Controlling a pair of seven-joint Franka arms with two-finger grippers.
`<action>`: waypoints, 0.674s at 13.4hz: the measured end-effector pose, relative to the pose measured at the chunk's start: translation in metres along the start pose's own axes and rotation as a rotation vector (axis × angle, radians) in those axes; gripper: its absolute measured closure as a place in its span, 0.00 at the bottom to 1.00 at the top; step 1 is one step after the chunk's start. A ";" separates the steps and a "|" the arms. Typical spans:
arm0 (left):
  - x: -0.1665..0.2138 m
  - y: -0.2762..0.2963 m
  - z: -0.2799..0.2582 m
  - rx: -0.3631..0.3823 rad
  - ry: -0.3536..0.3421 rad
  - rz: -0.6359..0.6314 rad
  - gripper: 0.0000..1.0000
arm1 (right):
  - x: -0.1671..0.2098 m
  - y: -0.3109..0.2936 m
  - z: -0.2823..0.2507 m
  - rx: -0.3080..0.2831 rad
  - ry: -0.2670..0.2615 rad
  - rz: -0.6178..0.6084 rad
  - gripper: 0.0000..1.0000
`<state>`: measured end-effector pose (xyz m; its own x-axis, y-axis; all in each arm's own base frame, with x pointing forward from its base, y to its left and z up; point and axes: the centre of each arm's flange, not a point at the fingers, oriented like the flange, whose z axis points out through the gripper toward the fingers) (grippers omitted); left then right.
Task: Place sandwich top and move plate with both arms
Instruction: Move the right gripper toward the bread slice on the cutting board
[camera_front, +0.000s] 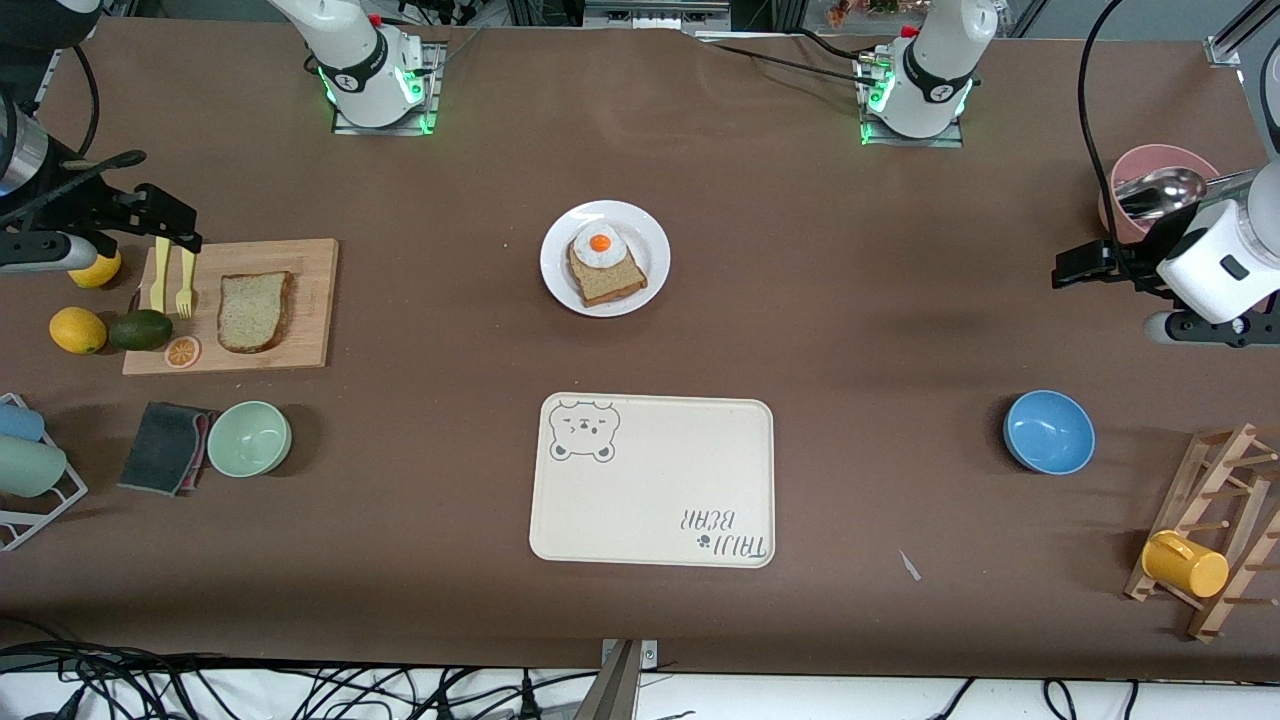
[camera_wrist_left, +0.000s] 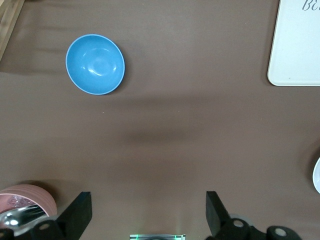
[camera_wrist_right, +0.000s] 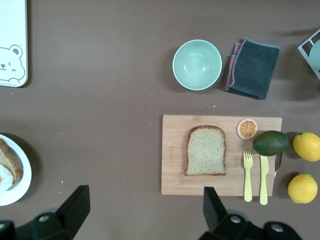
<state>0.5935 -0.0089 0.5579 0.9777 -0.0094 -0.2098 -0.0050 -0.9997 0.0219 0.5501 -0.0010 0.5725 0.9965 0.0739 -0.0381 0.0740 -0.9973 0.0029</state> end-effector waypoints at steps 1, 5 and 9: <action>0.000 0.002 0.000 0.000 0.001 0.003 0.00 | 0.002 0.001 0.004 0.001 -0.007 0.002 0.00; 0.000 0.004 0.000 0.001 0.001 0.007 0.00 | 0.005 0.004 0.009 0.001 -0.015 0.007 0.00; 0.002 -0.001 0.000 0.000 0.005 -0.002 0.00 | 0.007 0.005 0.015 0.002 -0.025 0.008 0.00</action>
<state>0.5957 -0.0084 0.5569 0.9788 -0.0071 -0.2049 -0.0028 -0.9998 0.0216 0.5573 -0.0057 0.5576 0.9959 0.0655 -0.0630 0.0657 -0.9978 0.0011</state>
